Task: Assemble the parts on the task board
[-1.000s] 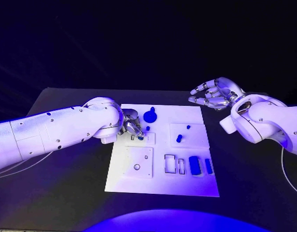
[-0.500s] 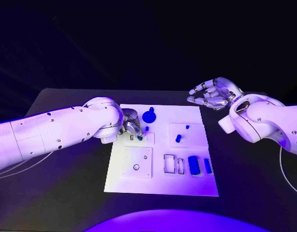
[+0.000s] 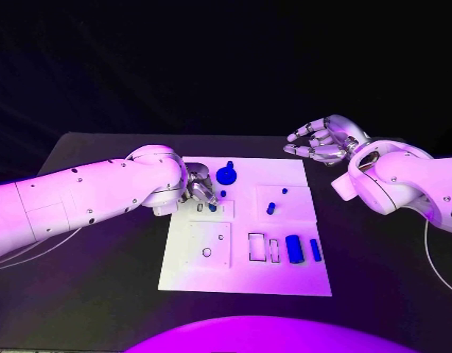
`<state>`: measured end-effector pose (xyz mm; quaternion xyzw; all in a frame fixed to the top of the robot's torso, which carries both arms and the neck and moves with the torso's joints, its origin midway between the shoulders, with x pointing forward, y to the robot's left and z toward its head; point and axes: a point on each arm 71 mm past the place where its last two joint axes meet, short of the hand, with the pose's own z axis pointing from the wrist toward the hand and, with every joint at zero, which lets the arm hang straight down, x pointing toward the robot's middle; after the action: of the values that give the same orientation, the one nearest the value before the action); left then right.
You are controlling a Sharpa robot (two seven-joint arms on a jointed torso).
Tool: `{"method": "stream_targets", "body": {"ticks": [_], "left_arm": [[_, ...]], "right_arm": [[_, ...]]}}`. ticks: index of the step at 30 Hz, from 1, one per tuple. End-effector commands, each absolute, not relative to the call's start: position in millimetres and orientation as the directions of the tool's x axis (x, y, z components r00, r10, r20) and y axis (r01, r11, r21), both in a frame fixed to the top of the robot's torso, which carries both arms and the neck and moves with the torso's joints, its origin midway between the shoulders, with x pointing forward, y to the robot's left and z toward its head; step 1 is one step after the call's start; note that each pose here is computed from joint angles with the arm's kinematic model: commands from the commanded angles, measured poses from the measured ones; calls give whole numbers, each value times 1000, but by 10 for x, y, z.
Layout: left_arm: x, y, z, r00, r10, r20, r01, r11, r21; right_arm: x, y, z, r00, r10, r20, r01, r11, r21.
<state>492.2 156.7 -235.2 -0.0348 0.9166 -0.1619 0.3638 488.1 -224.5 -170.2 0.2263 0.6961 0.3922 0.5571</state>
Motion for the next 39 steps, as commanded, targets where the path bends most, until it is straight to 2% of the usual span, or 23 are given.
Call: {"method": "stream_targets", "body": {"ticks": [1,39], "left_arm": [[4872,1512,-2393,-767,-156,-623,73,943,-326],[4902,1521,-2408,-767,-156,-622,66,945,-320]], "right_arm": [[4876,-2232,-1703,-286,743,-605,-136,593,794],[4876,-2238,-1706,-284,744,-605,-137,593,793]]}}
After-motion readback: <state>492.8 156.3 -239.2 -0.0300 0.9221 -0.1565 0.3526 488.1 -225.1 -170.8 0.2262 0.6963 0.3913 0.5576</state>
